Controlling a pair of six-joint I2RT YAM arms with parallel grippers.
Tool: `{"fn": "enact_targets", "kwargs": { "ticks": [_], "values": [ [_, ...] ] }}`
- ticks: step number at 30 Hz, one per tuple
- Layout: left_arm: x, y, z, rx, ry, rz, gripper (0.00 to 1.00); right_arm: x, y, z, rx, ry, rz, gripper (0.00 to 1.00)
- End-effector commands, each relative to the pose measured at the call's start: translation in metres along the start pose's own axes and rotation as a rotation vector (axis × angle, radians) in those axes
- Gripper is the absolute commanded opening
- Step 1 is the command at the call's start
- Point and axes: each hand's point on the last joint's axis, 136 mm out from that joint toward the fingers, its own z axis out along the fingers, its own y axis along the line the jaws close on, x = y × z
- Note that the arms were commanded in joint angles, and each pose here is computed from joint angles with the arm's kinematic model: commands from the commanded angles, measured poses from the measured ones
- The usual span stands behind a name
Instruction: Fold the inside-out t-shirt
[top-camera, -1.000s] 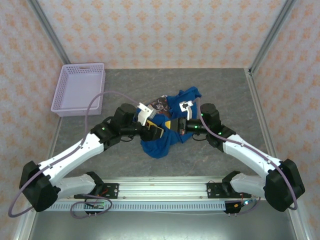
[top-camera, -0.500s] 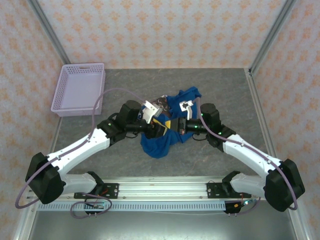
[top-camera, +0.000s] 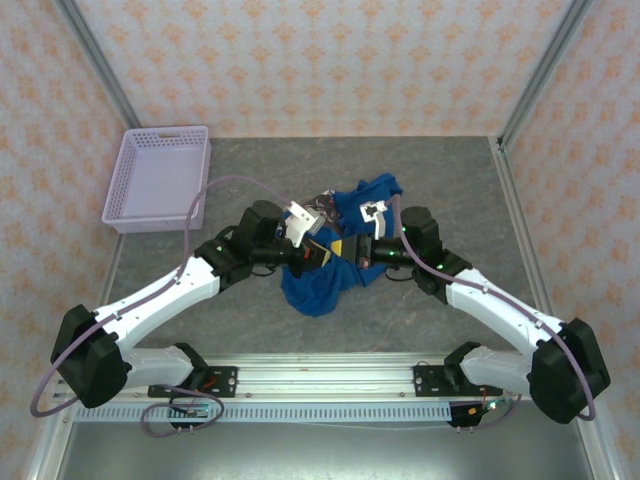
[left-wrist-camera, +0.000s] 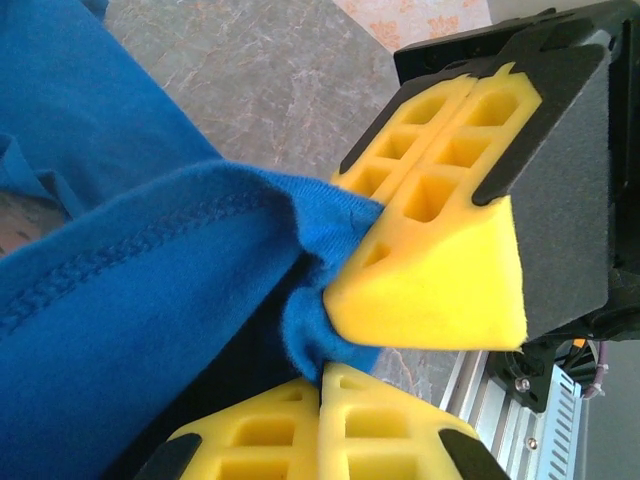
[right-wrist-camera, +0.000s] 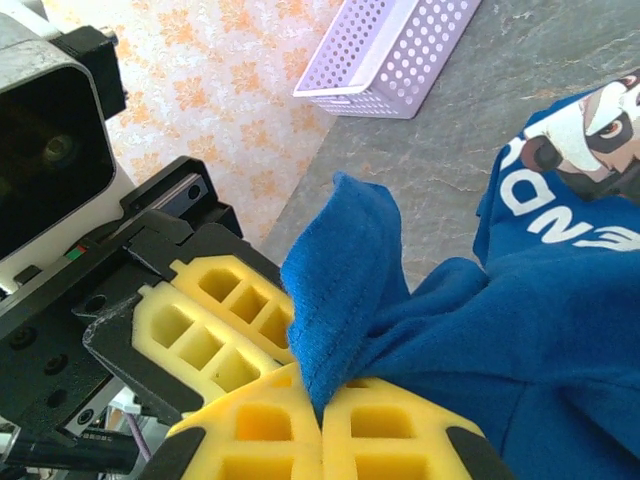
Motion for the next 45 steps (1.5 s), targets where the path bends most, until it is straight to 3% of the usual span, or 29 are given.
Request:
{"fn": "enact_targets", "kwargs": {
  "ticks": [1,3,8,16,20,24,27,30,34,40,45],
  "values": [
    [-0.017,-0.003,-0.013,-0.037,-0.040,-0.035,0.00,-0.022,0.002,-0.012,0.086,-0.064,-0.072,0.11],
    [-0.017,-0.005,-0.019,-0.049,-0.032,-0.082,0.00,-0.023,-0.014,-0.020,0.205,-0.080,-0.088,0.27],
    [-0.020,-0.005,-0.033,-0.103,-0.008,-0.217,0.00,-0.009,-0.044,-0.033,0.380,-0.060,-0.146,0.39],
    [-0.028,-0.008,-0.046,-0.136,-0.009,-0.316,0.00,0.028,-0.034,-0.010,0.304,0.025,-0.311,0.55],
    [-0.032,-0.015,-0.041,-0.103,-0.017,-0.316,0.00,0.030,-0.042,-0.008,0.333,0.026,-0.309,0.56],
    [-0.028,-0.022,-0.024,-0.069,0.016,-0.297,0.00,0.019,-0.075,-0.036,0.594,0.023,-0.271,0.54],
    [-0.020,-0.034,-0.002,-0.027,0.052,-0.275,0.00,0.006,-0.110,-0.080,0.850,-0.040,-0.141,0.54],
    [-0.013,-0.053,0.021,0.028,0.098,-0.236,0.00,0.005,-0.131,-0.108,0.939,-0.087,-0.025,0.54],
    [-0.006,-0.061,0.043,0.024,0.139,-0.172,0.00,0.009,-0.143,-0.122,0.990,-0.081,0.041,0.53],
    [-0.007,-0.039,0.071,-0.065,0.151,-0.111,0.00,0.017,-0.139,-0.109,0.926,-0.007,0.048,0.55],
    [-0.021,-0.049,0.110,-0.045,0.166,-0.044,0.03,0.012,-0.151,-0.133,1.057,-0.038,0.052,0.55]
  ]
}}
